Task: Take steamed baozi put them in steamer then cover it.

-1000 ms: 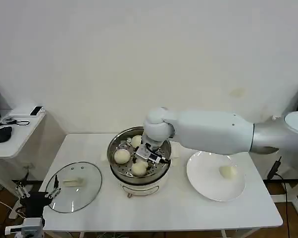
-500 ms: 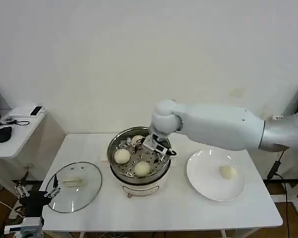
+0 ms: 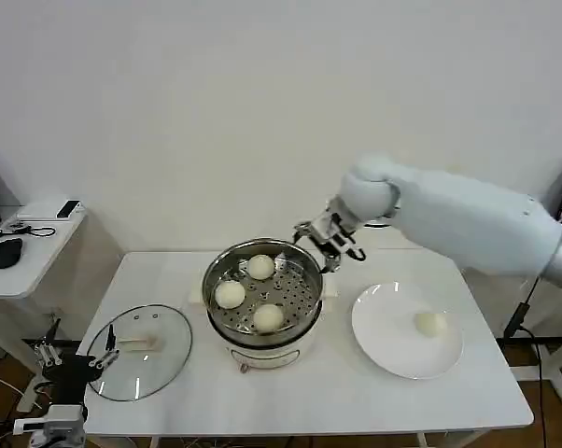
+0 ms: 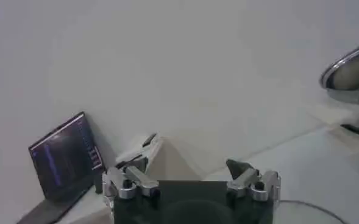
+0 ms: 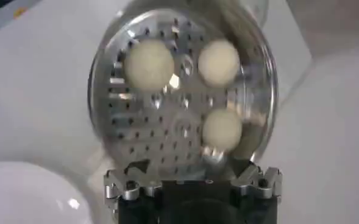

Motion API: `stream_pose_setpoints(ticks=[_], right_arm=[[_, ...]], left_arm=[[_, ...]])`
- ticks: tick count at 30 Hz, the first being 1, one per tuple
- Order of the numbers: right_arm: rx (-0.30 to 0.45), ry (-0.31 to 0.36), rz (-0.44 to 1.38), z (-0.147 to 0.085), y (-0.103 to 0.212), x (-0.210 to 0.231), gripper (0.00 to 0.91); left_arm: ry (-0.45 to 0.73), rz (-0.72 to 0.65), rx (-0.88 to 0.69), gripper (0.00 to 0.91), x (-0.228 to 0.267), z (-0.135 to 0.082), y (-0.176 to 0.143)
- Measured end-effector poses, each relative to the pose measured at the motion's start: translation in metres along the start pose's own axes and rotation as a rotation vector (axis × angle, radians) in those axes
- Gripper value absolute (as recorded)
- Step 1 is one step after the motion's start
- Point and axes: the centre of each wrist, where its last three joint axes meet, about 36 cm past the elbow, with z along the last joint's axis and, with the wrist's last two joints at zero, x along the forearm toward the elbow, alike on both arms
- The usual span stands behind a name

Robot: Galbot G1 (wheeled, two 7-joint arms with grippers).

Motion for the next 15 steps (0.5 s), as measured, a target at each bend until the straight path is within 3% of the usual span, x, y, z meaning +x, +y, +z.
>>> stream_pose_setpoints(ticks=[15], right_arm=[[-0.345, 0.161, -0.025, 0.118, 0.123, 0.001, 0.907]], left_arm=[[-0.012, 0.031, -0.005, 0.907, -0.002, -0.002, -0.006]])
